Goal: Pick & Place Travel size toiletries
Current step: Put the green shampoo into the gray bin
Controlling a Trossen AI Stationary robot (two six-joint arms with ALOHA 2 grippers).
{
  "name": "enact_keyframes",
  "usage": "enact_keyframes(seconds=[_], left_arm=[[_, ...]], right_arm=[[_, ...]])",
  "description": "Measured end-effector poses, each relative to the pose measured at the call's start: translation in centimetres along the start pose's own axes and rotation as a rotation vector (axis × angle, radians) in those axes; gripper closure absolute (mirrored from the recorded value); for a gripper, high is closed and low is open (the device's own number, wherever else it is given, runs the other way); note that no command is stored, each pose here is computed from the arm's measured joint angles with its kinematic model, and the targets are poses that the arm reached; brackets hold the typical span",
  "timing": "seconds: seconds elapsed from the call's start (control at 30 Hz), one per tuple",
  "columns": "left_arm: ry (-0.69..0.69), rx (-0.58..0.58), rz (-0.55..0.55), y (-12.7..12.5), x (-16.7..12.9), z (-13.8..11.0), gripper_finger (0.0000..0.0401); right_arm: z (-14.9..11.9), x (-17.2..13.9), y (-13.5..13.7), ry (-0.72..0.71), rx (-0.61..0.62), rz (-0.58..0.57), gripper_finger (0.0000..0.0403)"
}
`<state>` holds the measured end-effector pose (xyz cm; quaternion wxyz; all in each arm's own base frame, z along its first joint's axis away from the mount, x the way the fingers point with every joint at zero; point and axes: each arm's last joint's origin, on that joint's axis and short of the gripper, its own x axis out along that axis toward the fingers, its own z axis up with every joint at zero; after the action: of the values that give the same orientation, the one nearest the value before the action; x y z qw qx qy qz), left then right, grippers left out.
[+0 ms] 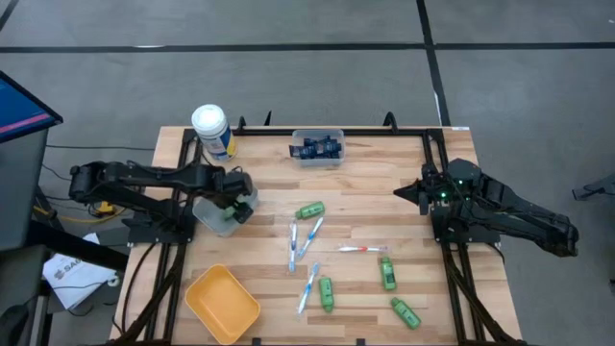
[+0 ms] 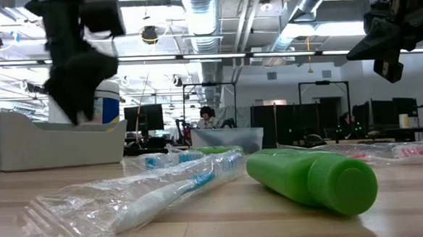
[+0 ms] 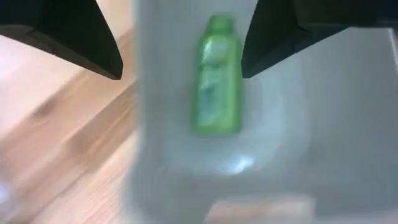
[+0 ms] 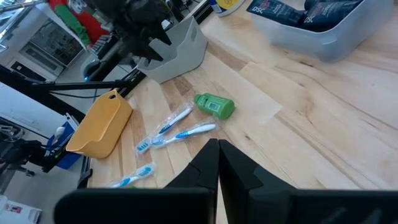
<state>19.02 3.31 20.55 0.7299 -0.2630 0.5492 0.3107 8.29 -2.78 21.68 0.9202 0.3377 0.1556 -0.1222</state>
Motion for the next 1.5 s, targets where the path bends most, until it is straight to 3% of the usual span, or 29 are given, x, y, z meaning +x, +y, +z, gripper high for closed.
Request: enact_keyframes(seconds=[0.3, 0.53, 0.7, 0.97, 1.5], left_arm=[[-0.418, 0.145, -0.225, -2.9, -3.1, 4.7, 0.0089], [-0.561, 0.246, -0.267, -5.4, 0.2, 7.9, 0.0097], [-0.595, 0.323, -0.354, -7.7, 3.7, 9.2, 0.0097], [-0.554, 0.435, -0.338, -9.9, 8.4, 8.6, 0.0097], [-0.48, 0.513, -0.275, -11.5, 12.6, 6.7, 0.0102]], right_arm=[[0.0, 0.0, 0.0, 0.0, -0.007, 0.0, 0.0401], [0.0, 0.0, 0.0, 0.0, -0.007, 0.0, 0.0401], [0.0, 0.0, 0.0, 0.001, -0.006, 0.0, 0.0401], [0.0, 0.0, 0.0, 0.001, -0.007, 0.0, 0.0401], [-0.3, 0.0, -0.2, 0.031, 0.001, -0.015, 0.0401]])
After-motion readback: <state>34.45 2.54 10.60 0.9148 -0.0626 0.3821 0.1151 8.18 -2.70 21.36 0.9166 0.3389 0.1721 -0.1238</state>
